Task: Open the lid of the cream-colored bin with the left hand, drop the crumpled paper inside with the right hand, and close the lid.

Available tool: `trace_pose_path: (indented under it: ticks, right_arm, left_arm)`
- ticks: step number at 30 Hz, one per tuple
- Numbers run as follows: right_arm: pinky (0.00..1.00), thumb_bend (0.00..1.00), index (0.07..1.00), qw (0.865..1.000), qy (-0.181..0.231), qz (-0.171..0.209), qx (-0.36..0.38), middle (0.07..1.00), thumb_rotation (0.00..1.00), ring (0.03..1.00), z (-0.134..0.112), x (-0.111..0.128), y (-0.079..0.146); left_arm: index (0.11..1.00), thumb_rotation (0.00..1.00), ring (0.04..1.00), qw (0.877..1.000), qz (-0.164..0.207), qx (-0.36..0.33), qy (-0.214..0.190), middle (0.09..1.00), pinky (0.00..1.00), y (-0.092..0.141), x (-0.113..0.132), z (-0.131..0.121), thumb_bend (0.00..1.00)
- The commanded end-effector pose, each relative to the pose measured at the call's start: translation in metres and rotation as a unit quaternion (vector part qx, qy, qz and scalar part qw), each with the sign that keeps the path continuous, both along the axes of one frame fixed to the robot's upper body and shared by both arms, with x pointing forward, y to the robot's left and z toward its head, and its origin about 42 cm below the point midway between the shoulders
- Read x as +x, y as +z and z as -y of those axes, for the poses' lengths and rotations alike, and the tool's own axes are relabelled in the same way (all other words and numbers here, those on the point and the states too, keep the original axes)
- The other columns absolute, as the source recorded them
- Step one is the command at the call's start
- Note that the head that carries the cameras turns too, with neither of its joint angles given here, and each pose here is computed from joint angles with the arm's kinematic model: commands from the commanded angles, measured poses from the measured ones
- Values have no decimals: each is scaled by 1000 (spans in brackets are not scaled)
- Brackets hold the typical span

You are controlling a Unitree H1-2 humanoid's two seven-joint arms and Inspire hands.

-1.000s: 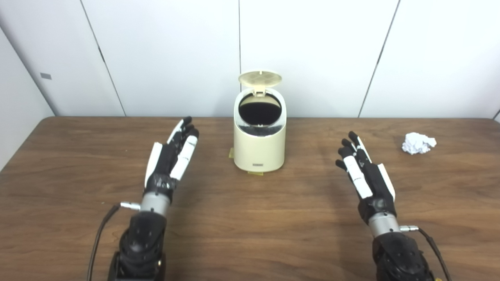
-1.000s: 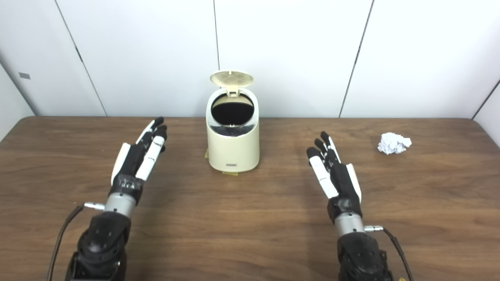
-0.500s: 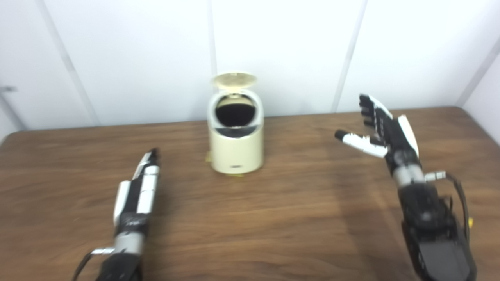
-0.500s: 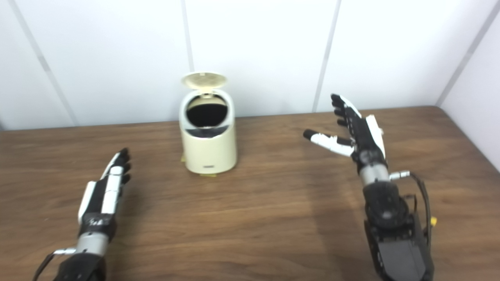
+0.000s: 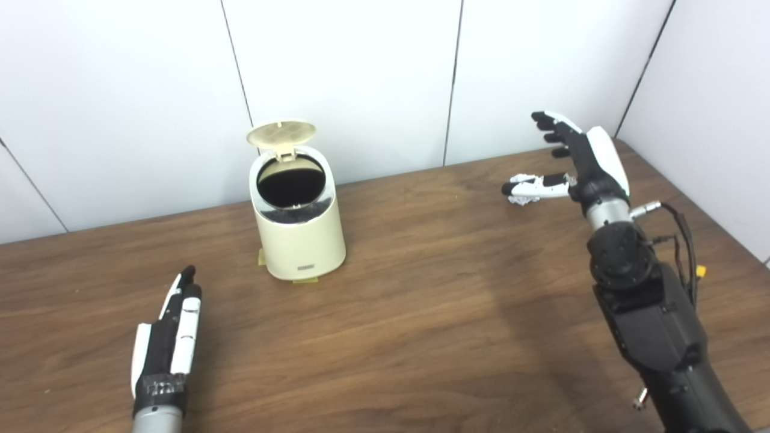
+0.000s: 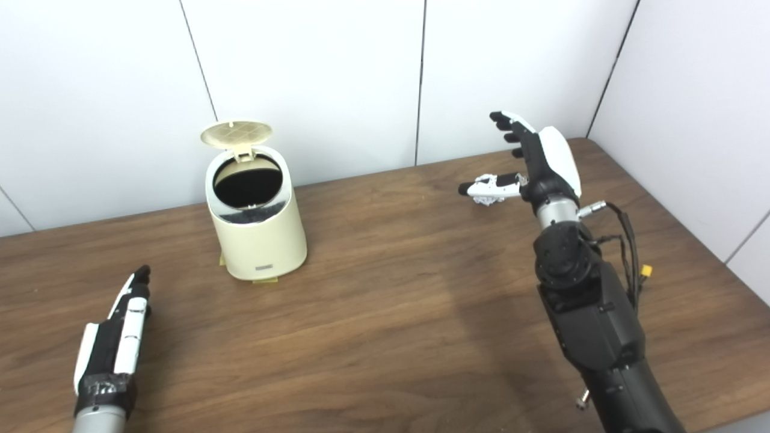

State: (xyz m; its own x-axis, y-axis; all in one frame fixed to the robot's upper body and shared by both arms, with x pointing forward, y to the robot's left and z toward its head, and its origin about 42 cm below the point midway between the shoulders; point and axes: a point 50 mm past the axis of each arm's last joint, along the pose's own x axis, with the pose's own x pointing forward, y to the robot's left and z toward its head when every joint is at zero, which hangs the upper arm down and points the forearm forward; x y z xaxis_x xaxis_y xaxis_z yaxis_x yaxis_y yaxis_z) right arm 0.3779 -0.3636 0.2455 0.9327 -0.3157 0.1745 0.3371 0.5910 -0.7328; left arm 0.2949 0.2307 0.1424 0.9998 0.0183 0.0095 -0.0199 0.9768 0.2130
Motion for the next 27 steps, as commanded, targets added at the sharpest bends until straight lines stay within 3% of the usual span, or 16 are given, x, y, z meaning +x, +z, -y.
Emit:
trace_pose_path:
  ticks: [1, 7, 16, 27]
  right_arm:
    - [732, 840, 826, 999, -6, 20, -39, 858, 0, 837, 10, 12, 26]
    - [720, 892, 824, 995, -3, -15, -96, 837, 0, 811, 26, 37, 19]
    - [742, 899, 816, 991, -17, -82, -101, 866, 11, 857, 43, 69, 8]
    - [713, 900, 808, 988, -23, -107, -107, 847, 1, 819, 52, 84, 11]
  left_arm:
    - [1000, 995, 1000, 999, 47, 3, -7, 974, 1000, 22, 7, 1, 433]
    - [1000, 998, 1000, 999, 48, 6, -11, 958, 1000, 26, 6, -3, 420]
    - [988, 926, 975, 998, 49, 25, -1, 934, 1000, 27, -2, -7, 384]
    - [971, 892, 967, 999, 45, 27, 4, 931, 999, 33, -9, -10, 397]
